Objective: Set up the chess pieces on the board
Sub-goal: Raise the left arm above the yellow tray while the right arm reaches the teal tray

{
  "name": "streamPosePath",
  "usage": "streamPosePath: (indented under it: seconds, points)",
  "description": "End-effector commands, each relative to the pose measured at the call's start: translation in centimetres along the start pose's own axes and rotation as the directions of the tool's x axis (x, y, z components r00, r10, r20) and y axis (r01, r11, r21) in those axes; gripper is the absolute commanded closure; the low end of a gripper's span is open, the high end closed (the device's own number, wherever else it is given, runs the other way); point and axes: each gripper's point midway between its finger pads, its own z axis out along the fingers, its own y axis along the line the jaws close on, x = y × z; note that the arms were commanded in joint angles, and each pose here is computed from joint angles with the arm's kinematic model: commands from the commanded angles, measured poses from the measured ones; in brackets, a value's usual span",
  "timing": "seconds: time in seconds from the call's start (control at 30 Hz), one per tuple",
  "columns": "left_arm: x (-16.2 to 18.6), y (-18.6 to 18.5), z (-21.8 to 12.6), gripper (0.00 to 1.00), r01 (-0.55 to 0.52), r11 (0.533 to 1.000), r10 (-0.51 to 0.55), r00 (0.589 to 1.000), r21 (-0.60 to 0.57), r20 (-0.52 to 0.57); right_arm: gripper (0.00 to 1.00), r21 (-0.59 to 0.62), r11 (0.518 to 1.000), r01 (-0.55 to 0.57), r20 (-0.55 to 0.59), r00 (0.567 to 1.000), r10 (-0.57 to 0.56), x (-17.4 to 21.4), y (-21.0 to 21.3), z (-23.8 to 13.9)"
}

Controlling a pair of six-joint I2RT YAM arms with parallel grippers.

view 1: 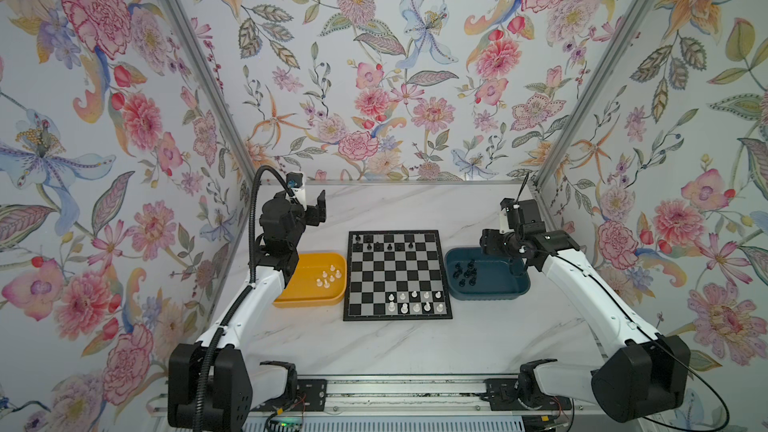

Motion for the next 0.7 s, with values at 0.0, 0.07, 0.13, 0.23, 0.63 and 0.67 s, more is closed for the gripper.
streamPosePath:
  seconds: [0.0, 0.07, 0.13, 0.23, 0.63, 0.67]
  points:
    - [-0.5, -0.9, 0.7, 0.16, -0.001, 1.000, 0.001, 1.000, 0.030, -0.005, 0.31, 0.011, 1.000, -0.027, -0.077, 0.997, 0.028, 0.9, 0.1, 0.5]
    - [-0.6, -1.2, 1.4, 0.16, -0.002, 0.999, 0.002, 1.000, 0.037, 0.001, 0.32, 0.017, 0.999, -0.043, -0.103, 0.994, 0.045, 1.3, 0.1, 1.3]
    - [-0.7, -1.5, 2.2, 0.16, -0.003, 0.999, 0.003, 1.000, 0.042, 0.005, 0.32, 0.010, 0.999, -0.048, -0.138, 0.989, 0.049, 1.8, 0.3, 2.2]
    - [-0.5, -1.7, 3.3, 0.16, 0.001, 0.999, -0.001, 1.000, 0.040, 0.002, 0.36, 0.019, 0.999, -0.051, -0.182, 0.982, 0.054, 2.6, 0.3, 3.4]
    - [-0.2, -2.5, 4.8, 0.16, -0.022, 0.998, 0.022, 1.000, 0.052, 0.001, 0.55, 0.051, 0.993, -0.110, -0.291, 0.949, 0.120, 5.2, -0.7, 6.4]
    - [-0.2, -2.5, 4.8, 0.16, -0.025, 0.998, 0.025, 1.000, 0.051, 0.001, 0.56, 0.052, 0.992, -0.115, -0.300, 0.946, 0.125, 5.5, -0.7, 6.6]
